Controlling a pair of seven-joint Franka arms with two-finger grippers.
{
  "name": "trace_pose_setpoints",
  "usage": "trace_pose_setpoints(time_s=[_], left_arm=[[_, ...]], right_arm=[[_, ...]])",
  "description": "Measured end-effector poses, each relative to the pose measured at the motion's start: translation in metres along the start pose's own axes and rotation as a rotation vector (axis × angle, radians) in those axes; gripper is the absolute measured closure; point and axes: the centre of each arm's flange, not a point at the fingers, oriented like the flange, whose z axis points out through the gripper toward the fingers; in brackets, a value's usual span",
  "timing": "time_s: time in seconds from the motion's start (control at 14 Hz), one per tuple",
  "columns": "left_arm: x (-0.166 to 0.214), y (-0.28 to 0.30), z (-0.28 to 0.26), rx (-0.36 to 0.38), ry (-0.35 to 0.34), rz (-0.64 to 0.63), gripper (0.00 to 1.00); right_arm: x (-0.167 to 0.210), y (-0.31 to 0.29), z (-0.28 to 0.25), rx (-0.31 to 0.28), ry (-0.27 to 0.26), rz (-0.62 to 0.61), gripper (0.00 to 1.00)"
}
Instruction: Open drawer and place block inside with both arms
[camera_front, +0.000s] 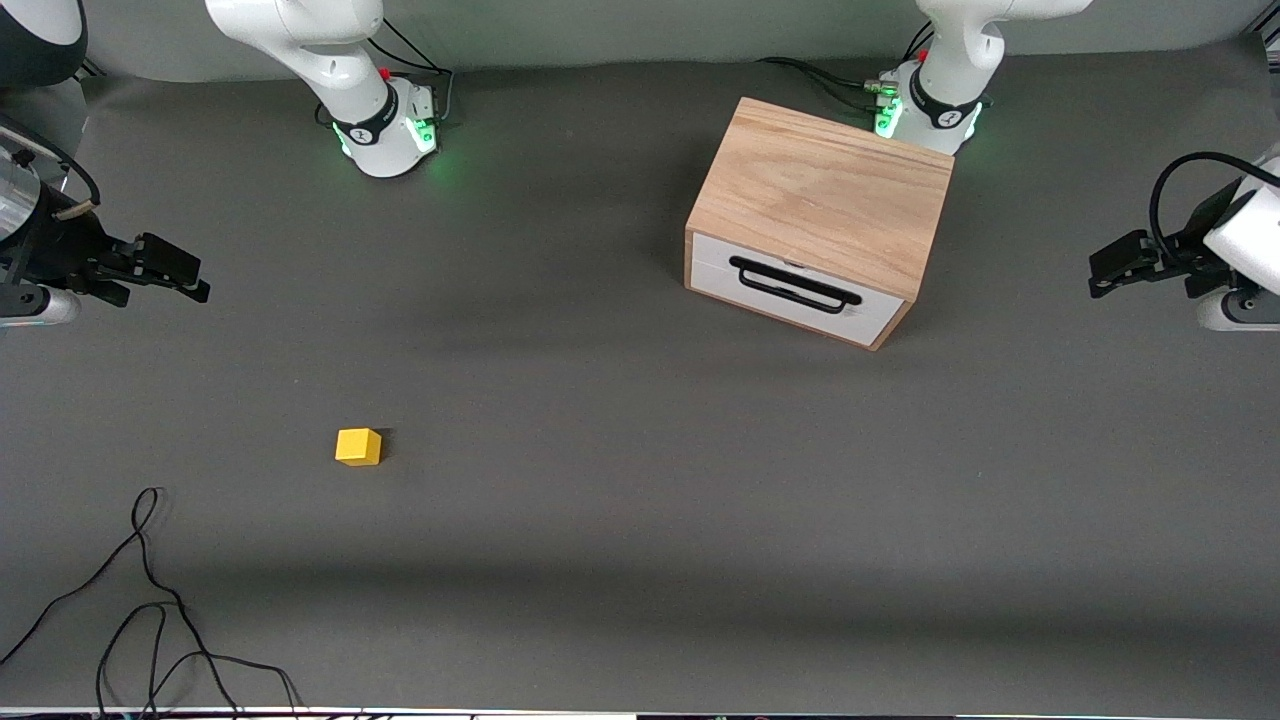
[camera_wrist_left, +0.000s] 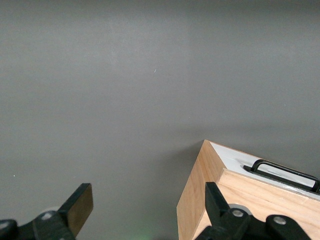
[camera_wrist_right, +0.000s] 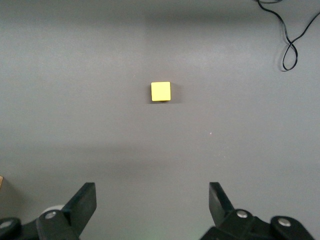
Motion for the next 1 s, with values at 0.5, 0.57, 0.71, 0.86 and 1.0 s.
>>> trace_pose_setpoints(time_s=[0.5, 0.57, 0.71, 0.86, 1.0], left_arm=[[-0.0001, 0.0, 0.001, 0.0, -0.003, 0.0, 0.0], [-0.0001, 0.0, 0.0013, 0.0, -0.004, 0.0, 0.0], [-0.0001, 0.0, 0.0019, 0.0, -0.005, 0.0, 0.0], [-0.0002, 0.0001, 0.0038, 0.0, -0.009, 0.0, 0.0], [0.0001, 0.0012, 0.0062, 0.0, -0.014, 0.0, 0.0]], right_arm=[[0.0006, 0.0, 0.0013, 0.0, -0.003, 0.0, 0.0], [0.0007, 0.0001, 0.0014, 0.0, -0.003, 0.0, 0.0], [0.0013, 0.0002, 0.0026, 0.0, -0.005, 0.0, 0.0], [0.0025, 0.0004, 0.0052, 0.0, -0.01, 0.001, 0.0], [0.0044, 0.0012, 0.0097, 0.0, -0.02, 0.002, 0.0]])
